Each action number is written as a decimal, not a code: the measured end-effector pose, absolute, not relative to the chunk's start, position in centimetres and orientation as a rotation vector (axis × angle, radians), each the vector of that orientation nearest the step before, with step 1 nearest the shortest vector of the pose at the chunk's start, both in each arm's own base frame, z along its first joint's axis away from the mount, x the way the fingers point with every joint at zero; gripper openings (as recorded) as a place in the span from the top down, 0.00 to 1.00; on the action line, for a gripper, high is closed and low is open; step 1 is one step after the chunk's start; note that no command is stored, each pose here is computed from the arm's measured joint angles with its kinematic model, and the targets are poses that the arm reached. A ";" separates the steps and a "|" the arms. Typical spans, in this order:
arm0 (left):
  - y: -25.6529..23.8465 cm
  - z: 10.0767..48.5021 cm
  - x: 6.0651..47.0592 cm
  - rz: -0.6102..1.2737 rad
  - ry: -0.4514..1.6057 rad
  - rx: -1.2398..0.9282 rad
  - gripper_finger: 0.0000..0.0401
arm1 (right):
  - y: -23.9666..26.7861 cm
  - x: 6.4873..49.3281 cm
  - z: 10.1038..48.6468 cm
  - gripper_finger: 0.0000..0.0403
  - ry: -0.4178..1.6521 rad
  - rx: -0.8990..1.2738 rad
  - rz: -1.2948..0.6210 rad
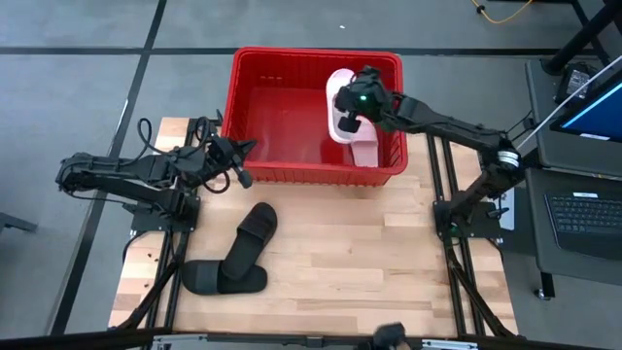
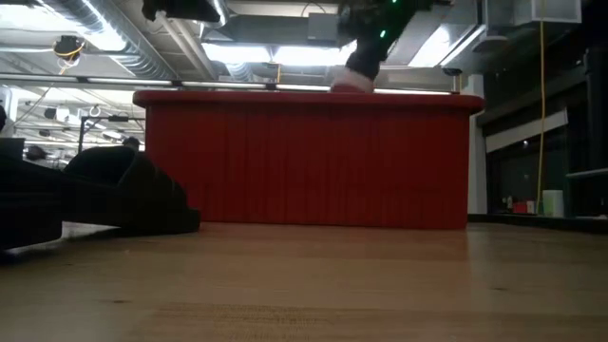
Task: Pick and place slides into bin
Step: Put the pink slide into the red container, then put the top black slide into the red container
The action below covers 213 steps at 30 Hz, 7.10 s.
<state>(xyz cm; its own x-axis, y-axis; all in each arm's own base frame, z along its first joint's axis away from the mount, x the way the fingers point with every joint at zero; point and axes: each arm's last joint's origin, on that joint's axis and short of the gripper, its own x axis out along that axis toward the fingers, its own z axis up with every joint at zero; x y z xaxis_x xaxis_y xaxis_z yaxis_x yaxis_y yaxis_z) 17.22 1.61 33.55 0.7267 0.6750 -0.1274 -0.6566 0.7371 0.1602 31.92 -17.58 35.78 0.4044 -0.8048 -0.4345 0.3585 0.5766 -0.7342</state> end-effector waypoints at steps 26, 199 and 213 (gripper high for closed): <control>1.7 33.5 17.2 0.741 0.183 0.107 1.00 | -21.8 36.3 25.5 0.98 1.104 -0.581 -0.611; 1.5 33.5 17.4 0.647 0.217 0.199 1.00 | -17.8 37.0 31.8 0.56 1.175 -0.236 -0.278; 1.1 33.7 17.5 0.502 0.238 0.360 1.00 | -13.8 37.0 38.4 0.99 1.096 -0.306 -0.332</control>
<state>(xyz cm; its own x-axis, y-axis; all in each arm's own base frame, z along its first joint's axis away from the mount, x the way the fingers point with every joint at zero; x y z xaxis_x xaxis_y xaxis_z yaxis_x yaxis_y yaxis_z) 17.48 1.10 33.71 0.8516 0.5070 -0.1335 -0.4244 0.8162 0.3921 37.02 -13.82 38.44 0.4178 -0.4086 -0.8114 0.1112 0.9094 -0.4007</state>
